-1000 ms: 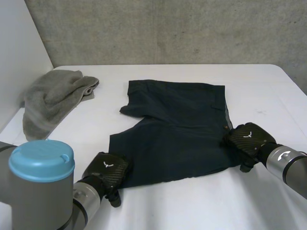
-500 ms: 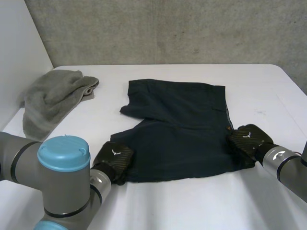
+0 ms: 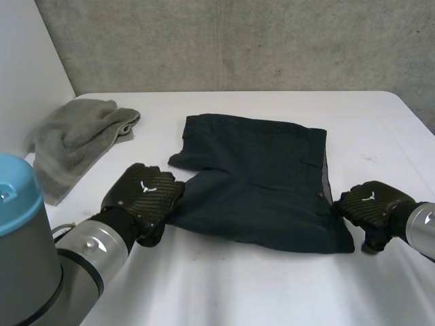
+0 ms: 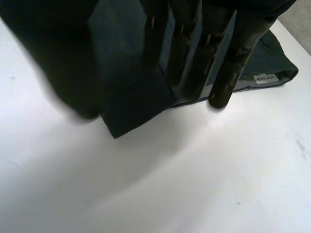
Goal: Fold the laundry.
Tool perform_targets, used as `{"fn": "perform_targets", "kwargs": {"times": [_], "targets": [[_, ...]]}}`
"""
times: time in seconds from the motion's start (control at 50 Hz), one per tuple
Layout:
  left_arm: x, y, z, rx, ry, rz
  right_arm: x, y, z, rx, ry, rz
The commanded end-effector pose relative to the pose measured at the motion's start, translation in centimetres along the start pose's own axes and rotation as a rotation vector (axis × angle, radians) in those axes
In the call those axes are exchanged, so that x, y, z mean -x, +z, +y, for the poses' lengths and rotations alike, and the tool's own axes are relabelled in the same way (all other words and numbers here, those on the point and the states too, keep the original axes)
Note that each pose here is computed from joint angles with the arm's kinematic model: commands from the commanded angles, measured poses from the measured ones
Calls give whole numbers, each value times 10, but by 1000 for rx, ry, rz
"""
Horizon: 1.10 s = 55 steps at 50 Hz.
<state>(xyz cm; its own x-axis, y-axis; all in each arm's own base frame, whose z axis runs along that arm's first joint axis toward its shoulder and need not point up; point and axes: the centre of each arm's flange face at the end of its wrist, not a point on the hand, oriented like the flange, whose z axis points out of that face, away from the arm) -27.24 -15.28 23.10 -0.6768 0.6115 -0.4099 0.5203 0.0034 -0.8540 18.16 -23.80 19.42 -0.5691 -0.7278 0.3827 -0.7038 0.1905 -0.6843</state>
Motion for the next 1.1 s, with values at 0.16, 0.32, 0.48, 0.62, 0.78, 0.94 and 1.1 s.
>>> {"fn": "perform_targets", "kwargs": {"times": [0.16,0.32,0.48,0.62,0.78,0.94,1.1], "targets": [[5,42,-9,-11,-90,-18,11,18,16,-93,394,38],[13,49,-26,-67,-156,-40,20,30,28,-127,440,53],[15,55,-30,-78,-187,-46,25,53,28,-162,413,71],[12,53,-23,-48,-185,-34,7,50,20,-170,356,187],[10,33,-17,-5,-168,-17,11,-4,-5,-117,36,158],[26,30,-24,-37,-181,-61,8,-11,-6,-117,116,149],[33,47,-36,-75,-186,-80,11,0,-5,-216,489,134]]}}
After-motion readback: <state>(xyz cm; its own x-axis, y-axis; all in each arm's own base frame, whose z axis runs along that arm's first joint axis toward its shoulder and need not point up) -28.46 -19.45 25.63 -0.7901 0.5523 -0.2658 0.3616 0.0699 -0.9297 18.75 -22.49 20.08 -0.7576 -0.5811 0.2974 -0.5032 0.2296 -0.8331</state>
